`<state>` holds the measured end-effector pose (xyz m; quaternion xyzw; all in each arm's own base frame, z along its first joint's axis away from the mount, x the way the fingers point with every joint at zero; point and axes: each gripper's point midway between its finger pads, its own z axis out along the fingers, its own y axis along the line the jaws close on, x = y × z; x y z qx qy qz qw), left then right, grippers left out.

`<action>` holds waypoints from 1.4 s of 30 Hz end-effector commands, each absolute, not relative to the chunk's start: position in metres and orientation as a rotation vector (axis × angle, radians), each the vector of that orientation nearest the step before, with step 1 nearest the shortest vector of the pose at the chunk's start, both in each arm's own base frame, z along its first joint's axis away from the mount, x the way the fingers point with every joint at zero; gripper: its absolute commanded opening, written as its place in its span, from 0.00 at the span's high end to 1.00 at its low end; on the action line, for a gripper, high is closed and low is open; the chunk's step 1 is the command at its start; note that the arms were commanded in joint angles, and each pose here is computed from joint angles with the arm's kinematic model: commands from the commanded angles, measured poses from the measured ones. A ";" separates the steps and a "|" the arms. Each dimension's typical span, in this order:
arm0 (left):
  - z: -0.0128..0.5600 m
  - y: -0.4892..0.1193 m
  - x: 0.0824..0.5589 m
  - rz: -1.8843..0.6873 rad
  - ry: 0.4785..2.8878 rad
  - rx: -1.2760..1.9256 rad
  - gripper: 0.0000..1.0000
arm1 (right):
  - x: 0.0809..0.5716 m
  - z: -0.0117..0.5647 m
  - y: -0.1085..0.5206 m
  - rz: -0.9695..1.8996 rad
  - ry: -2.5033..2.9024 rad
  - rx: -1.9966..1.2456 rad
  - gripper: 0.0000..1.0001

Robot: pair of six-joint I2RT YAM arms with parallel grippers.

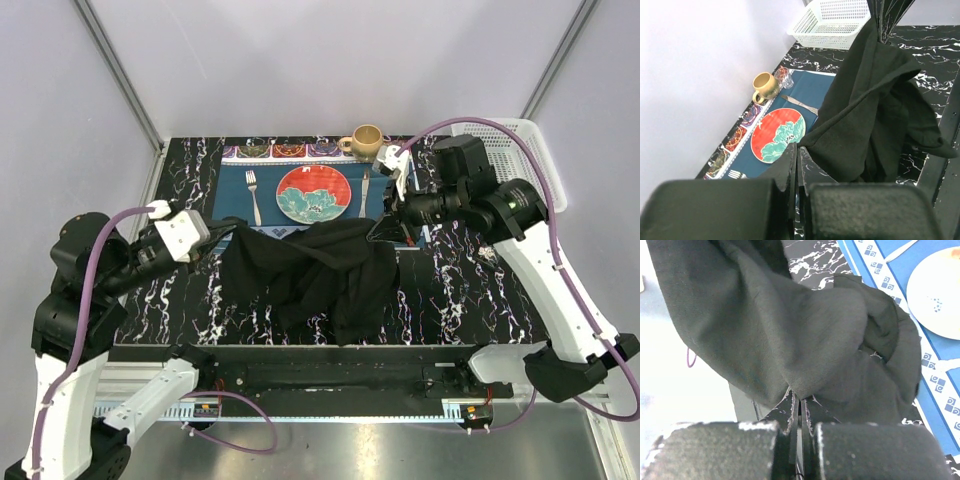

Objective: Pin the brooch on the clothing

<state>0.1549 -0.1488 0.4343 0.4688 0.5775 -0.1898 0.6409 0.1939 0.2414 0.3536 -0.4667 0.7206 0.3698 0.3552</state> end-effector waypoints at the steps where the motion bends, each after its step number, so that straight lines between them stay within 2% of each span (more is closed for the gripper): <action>1: 0.437 -0.139 0.165 -0.422 1.417 0.949 1.00 | 0.216 0.364 0.246 0.898 1.845 -1.160 1.00; 4: 0.437 -0.129 0.179 -0.360 1.469 0.881 1.00 | 0.231 0.351 0.257 0.917 1.883 -1.152 1.00; 6: 0.420 -0.113 0.205 -0.240 1.570 0.814 1.00 | 0.249 0.326 0.267 0.928 1.951 -1.151 0.99; 9: 0.387 -0.078 0.245 0.006 1.701 0.683 1.00 | 0.274 0.294 0.291 1.018 2.041 -1.155 0.93; 10: 0.377 -0.069 0.252 0.058 1.734 0.663 1.00 | 0.280 0.287 0.297 1.041 2.073 -1.145 0.84; 12: 0.341 -0.047 0.267 0.162 1.842 0.633 1.00 | 0.296 0.255 0.310 1.088 2.192 -1.125 0.53; 13: 0.327 -0.038 0.272 0.197 1.886 0.624 1.00 | 0.301 0.260 0.311 1.069 2.209 -1.126 0.44; 17: 0.250 0.015 0.288 0.288 2.116 0.560 1.00 | 0.315 0.240 0.292 0.973 2.261 -1.133 0.29; 20: 0.217 0.038 0.300 0.360 2.168 0.589 1.00 | 0.314 0.238 0.257 0.918 2.277 -1.095 0.20; 22: 0.208 0.037 0.311 0.345 2.144 0.647 1.00 | 0.316 0.223 0.228 0.863 2.334 -1.042 0.18; 23: 0.204 0.031 0.315 0.307 2.152 0.698 0.95 | 0.314 0.229 0.216 0.827 2.305 -1.053 0.15; 24: 0.200 0.022 0.309 0.247 2.166 0.775 0.85 | 0.309 0.220 0.204 0.807 2.338 -1.050 0.13; 25: 0.212 -0.001 0.311 0.116 2.096 0.844 0.51 | 0.311 0.218 0.189 0.771 2.332 -1.052 0.12; 27: 0.226 -0.028 0.303 -0.013 1.984 0.956 0.25 | 0.295 0.212 0.169 0.714 2.330 -1.096 0.11; 28: 0.245 -0.055 0.292 -0.127 1.836 1.042 0.08 | 0.291 0.208 0.159 0.669 2.324 -1.126 0.11; 29: 0.249 -0.073 0.282 -0.179 1.751 1.127 0.03 | 0.286 0.215 0.146 0.597 2.237 -1.200 0.11; 30: 0.252 -0.083 0.275 -0.171 1.643 1.247 0.01 | 0.276 0.198 0.137 0.588 2.240 -1.234 0.12; 32: 0.251 -0.128 0.245 -0.243 1.433 1.466 0.01 | 0.265 0.203 0.122 0.490 2.075 -1.352 0.13; 33: 0.247 -0.139 0.237 -0.229 1.357 1.555 0.01 | 0.254 0.187 0.120 0.485 2.037 -1.407 0.13; 35: 0.232 -0.168 0.220 -0.294 1.288 1.683 0.03 | 0.244 0.193 0.118 0.394 1.841 -1.520 0.15; 39: 0.219 -0.200 0.208 -0.489 1.320 1.731 0.12 | 0.223 0.172 0.126 0.392 1.642 -1.641 0.29; 42: 0.216 -0.213 0.211 -0.576 1.349 1.721 0.20 | 0.217 0.156 0.125 0.392 1.628 -1.703 0.31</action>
